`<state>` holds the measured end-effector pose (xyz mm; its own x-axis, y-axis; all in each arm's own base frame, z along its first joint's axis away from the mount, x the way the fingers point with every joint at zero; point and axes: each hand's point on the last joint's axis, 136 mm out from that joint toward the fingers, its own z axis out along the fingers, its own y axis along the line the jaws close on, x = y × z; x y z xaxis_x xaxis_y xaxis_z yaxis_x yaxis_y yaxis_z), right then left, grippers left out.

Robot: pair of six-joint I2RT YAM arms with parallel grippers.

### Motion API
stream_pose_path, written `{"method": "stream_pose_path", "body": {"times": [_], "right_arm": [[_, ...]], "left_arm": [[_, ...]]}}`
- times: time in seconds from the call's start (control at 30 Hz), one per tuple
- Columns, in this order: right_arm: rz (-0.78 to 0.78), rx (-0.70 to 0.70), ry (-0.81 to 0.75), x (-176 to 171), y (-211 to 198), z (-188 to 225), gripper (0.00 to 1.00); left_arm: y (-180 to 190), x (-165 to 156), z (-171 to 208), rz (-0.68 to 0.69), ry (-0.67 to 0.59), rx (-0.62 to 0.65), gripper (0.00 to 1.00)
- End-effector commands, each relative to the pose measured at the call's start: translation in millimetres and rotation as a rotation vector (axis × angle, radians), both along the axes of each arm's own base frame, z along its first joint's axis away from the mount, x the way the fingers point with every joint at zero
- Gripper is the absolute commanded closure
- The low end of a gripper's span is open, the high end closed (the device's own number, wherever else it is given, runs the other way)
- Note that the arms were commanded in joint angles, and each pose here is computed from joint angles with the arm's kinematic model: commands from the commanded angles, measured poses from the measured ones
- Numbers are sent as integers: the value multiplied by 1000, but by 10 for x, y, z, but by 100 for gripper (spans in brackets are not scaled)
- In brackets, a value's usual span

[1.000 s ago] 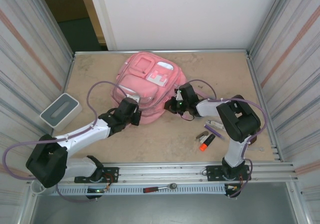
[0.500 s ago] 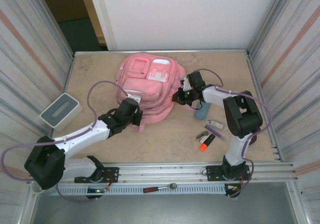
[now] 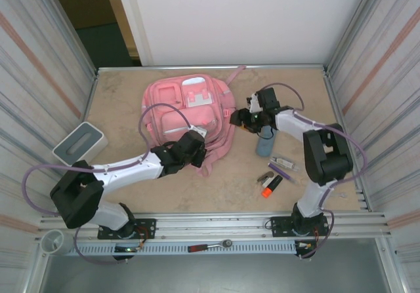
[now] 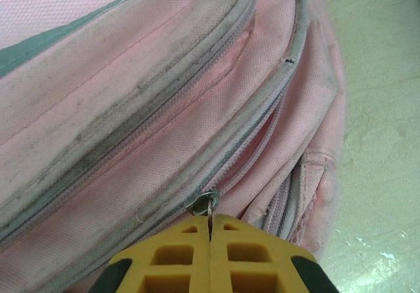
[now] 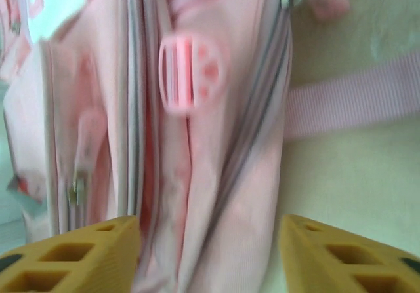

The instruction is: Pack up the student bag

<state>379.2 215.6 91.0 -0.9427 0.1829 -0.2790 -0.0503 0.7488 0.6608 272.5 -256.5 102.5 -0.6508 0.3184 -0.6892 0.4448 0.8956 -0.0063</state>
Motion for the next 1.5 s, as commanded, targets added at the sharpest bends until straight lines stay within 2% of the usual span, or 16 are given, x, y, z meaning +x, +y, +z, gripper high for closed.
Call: {"method": "stream_pose_path", "body": {"times": [0.0,0.17,0.33,0.4,0.57,0.63,0.73,0.93,1.07,1.2,1.33,1.47], "right_arm": [[18,10,-10,-324,104,55,34],[46,16,25,-699,390,-173,26],[15,3,27,-650,524,-363,25],[19,25,9,-595,594,-358,29],[22,22,2,-497,582,-397,77],[13,6,0,-470,504,-408,90],[-9,-6,-10,-427,366,-377,100],[-24,-44,-50,-326,113,-233,100],[54,-60,-67,-236,182,-78,100],[117,-49,-70,-79,307,56,100],[123,-58,-59,157,259,138,99],[76,-34,-73,434,139,301,89]], "left_arm": [[-89,80,217,9,-50,-55,100],[-98,67,218,-1,-48,-58,100],[-60,46,221,2,-49,-54,100],[-40,30,226,0,-53,-56,100],[100,-17,171,9,-53,-37,100],[203,-26,138,25,-49,-23,100],[412,-30,83,58,-47,8,100],[937,8,-9,177,-31,47,100],[1096,23,-7,215,-20,22,100],[821,-25,106,124,-32,-58,100],[441,-78,152,44,-35,-97,100],[64,-38,164,2,-26,-101,100]]}}
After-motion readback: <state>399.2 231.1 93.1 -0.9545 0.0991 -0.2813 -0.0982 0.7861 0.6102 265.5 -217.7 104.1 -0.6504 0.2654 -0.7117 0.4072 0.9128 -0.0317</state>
